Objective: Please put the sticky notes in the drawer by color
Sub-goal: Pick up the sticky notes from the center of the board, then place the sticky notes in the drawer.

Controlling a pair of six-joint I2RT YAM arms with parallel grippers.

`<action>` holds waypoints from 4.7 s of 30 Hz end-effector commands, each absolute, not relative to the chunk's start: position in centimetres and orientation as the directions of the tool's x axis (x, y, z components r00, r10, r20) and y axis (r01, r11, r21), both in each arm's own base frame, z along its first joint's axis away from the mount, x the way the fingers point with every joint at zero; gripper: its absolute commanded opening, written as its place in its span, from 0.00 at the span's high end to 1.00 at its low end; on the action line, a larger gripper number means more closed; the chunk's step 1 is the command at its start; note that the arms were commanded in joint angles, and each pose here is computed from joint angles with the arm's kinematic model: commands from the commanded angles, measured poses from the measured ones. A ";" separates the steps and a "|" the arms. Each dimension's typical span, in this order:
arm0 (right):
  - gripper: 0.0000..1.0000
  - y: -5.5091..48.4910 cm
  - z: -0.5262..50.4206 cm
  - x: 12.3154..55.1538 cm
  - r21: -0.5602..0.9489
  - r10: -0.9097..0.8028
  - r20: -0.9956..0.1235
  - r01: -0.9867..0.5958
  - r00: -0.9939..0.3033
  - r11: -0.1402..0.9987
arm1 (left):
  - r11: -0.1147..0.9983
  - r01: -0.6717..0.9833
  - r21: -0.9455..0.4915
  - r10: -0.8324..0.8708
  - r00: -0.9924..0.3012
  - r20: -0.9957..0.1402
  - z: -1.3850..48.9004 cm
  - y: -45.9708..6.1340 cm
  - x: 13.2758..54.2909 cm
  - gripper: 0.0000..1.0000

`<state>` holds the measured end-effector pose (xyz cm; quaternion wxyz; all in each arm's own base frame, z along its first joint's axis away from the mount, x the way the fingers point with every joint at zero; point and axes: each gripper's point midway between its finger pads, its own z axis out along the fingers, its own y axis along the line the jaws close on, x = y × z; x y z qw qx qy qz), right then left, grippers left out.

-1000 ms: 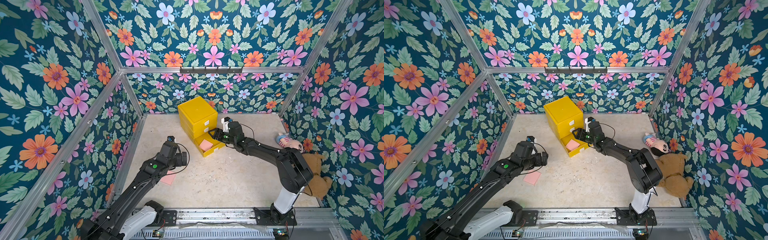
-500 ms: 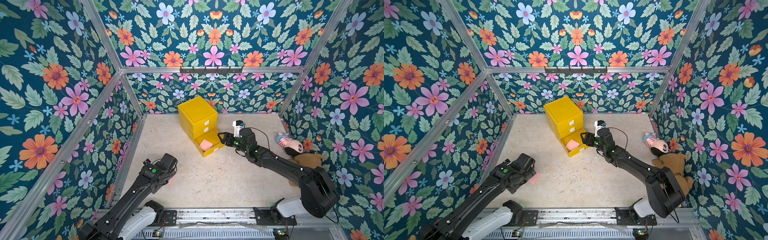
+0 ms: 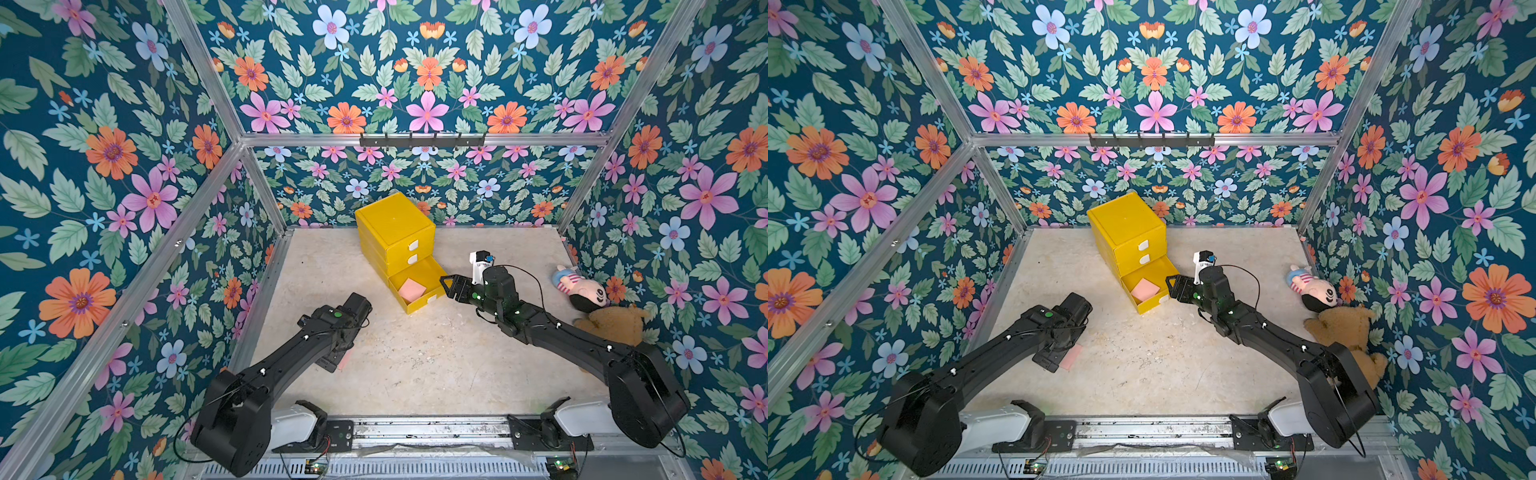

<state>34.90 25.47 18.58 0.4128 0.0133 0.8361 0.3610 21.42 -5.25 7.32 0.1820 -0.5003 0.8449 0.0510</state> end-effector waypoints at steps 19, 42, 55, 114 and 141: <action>0.14 24.4 19.1 34.7 0.590 0.321 -0.707 -0.274 -0.630 0.760 | 0.512 -0.859 0.007 -0.806 -0.483 -0.341 2.0 -4.6 21.9 0.00; 0.13 24.1 19.2 34.1 0.597 0.324 -0.701 -0.274 -0.635 0.754 | 0.500 -0.866 0.005 -0.820 -0.476 -0.317 2.1 -4.2 20.7 0.27; 0.14 33.5 18.5 26.9 0.820 0.298 -0.504 -0.342 -0.811 0.458 | 0.572 -0.779 -0.257 -0.819 -0.521 -0.243 8.3 -9.7 25.6 0.25; 1.00 29.8 18.3 33.1 0.855 0.427 -0.414 -0.183 -0.804 0.485 | 0.965 0.163 -0.204 -0.096 -0.504 -0.858 25.6 -20.6 34.3 0.00; 1.00 32.4 11.8 43.9 0.870 0.414 -0.290 -0.057 -0.863 0.490 | 0.656 0.745 0.119 0.483 -0.292 -0.826 20.2 -26.0 29.5 0.00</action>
